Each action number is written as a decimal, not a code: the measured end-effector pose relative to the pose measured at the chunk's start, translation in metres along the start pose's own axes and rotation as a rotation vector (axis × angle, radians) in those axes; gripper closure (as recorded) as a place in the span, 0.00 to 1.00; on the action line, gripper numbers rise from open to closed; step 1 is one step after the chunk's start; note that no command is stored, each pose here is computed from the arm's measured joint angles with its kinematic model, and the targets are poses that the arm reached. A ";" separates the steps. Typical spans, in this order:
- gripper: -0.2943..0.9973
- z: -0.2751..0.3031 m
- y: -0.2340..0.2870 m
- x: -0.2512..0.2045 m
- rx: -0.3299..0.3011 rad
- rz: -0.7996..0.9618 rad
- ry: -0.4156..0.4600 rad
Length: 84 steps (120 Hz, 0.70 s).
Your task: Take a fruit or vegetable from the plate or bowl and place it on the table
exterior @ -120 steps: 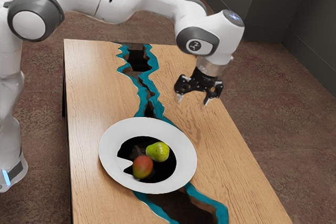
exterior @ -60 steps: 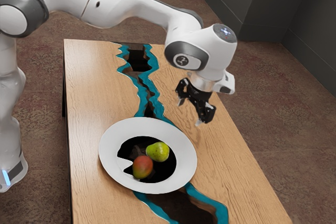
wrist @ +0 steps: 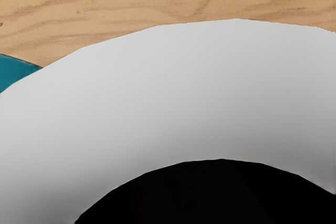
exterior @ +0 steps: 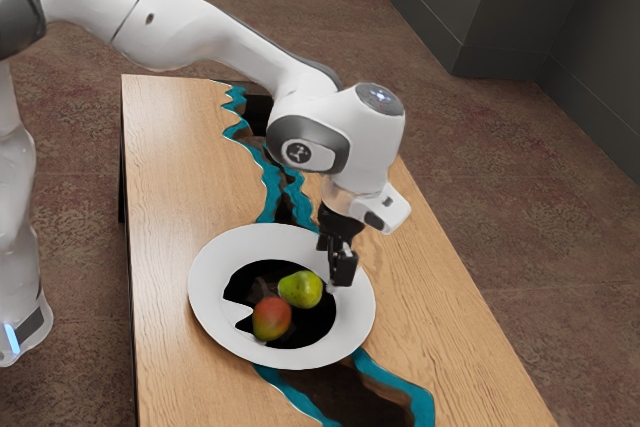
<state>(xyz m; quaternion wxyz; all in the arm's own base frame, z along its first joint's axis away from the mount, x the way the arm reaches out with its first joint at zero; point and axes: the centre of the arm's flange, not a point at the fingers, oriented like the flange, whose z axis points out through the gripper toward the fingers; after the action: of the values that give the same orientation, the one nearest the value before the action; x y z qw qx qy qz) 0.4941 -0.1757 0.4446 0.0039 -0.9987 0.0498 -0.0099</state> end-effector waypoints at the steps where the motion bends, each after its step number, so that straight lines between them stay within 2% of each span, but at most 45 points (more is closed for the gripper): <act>1: 0.23 0.001 -0.001 0.000 -0.003 0.002 0.000; 25: 0.23 0.014 -0.007 0.006 -0.043 0.074 0.010; 65: 0.23 0.014 0.010 0.014 -0.057 0.214 0.077; 84: 0.23 0.004 0.037 -0.012 -0.045 0.284 0.108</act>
<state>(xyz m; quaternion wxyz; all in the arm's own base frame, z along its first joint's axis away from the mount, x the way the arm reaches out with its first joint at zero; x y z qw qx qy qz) 0.4780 -0.2117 0.4405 -0.0198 -0.9794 0.1911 -0.0619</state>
